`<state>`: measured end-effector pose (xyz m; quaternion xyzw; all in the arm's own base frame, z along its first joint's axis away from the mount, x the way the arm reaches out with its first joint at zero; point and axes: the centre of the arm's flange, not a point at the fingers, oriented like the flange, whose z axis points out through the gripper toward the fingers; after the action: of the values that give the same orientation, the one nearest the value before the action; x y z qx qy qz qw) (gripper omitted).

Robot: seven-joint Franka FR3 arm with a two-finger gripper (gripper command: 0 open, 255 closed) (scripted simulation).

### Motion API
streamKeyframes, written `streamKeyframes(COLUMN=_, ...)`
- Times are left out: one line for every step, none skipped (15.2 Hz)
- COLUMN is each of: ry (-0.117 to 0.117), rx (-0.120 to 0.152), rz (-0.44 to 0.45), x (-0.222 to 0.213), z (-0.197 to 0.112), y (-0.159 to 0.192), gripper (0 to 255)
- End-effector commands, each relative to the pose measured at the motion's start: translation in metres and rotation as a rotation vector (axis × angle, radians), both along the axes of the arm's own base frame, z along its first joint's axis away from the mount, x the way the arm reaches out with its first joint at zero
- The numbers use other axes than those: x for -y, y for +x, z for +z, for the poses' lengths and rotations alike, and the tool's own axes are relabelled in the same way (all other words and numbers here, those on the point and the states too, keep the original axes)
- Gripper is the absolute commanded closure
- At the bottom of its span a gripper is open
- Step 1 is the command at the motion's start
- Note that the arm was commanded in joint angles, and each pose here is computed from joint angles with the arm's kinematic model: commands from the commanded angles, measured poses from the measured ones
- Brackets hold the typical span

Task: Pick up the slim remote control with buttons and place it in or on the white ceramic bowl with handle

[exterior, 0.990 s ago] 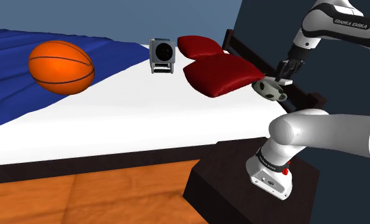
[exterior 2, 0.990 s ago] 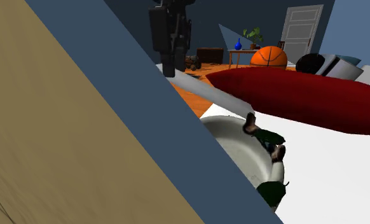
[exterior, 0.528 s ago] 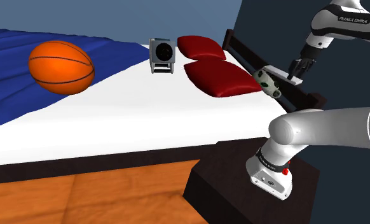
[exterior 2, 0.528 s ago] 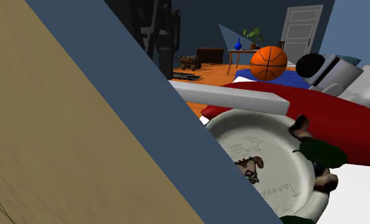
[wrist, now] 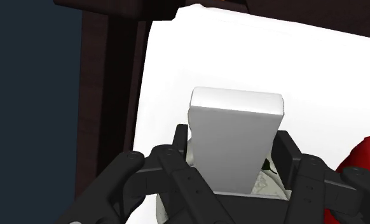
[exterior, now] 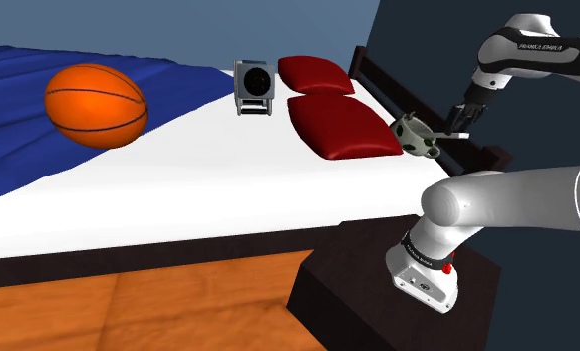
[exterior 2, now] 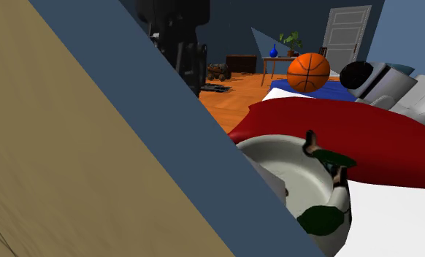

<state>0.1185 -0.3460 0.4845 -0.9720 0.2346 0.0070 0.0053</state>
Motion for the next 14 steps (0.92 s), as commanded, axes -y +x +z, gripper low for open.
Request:
streamKeyframes(ry=0.0, rx=0.0, rz=0.0, x=0.001, z=-0.01, y=0.0, gripper=255)
streamKeyframes(ry=0.0, rx=0.0, rz=0.0, x=0.001, z=-0.015, y=0.0, gripper=255)
streamKeyframes(ry=0.0, rx=0.0, rz=0.0, x=0.001, z=-0.02, y=0.0, gripper=255)
streamKeyframes(ry=0.0, rx=0.0, rz=0.0, x=0.001, z=-0.026, y=0.0, gripper=255)
streamKeyframes(ry=0.0, rx=0.0, rz=0.0, x=0.001, z=-0.031, y=0.0, gripper=255)
streamKeyframes(ry=0.0, rx=0.0, rz=0.0, x=0.001, z=-0.036, y=0.0, gripper=255)
streamKeyframes(ry=0.0, rx=0.0, rz=0.0, x=0.001, z=-0.036, y=0.0, gripper=255)
streamKeyframes(ry=0.0, rx=0.0, rz=0.0, x=0.001, z=-0.036, y=0.0, gripper=255)
streamKeyframes(ry=0.0, rx=0.0, rz=0.0, x=0.001, z=-0.036, y=0.0, gripper=255)
streamKeyframes(ry=0.0, rx=0.0, rz=0.0, x=0.001, z=-0.036, y=0.0, gripper=255)
streamKeyframes(ry=0.0, rx=0.0, rz=0.0, x=0.001, z=-0.036, y=0.0, gripper=255)
streamKeyframes(ry=0.0, rx=0.0, rz=0.0, x=0.001, z=-0.036, y=0.0, gripper=255)
streamKeyframes(ry=0.0, rx=0.0, rz=0.0, x=0.001, z=-0.036, y=0.0, gripper=255)
streamKeyframes(ry=0.0, rx=0.0, rz=0.0, x=0.001, z=-0.036, y=0.0, gripper=255)
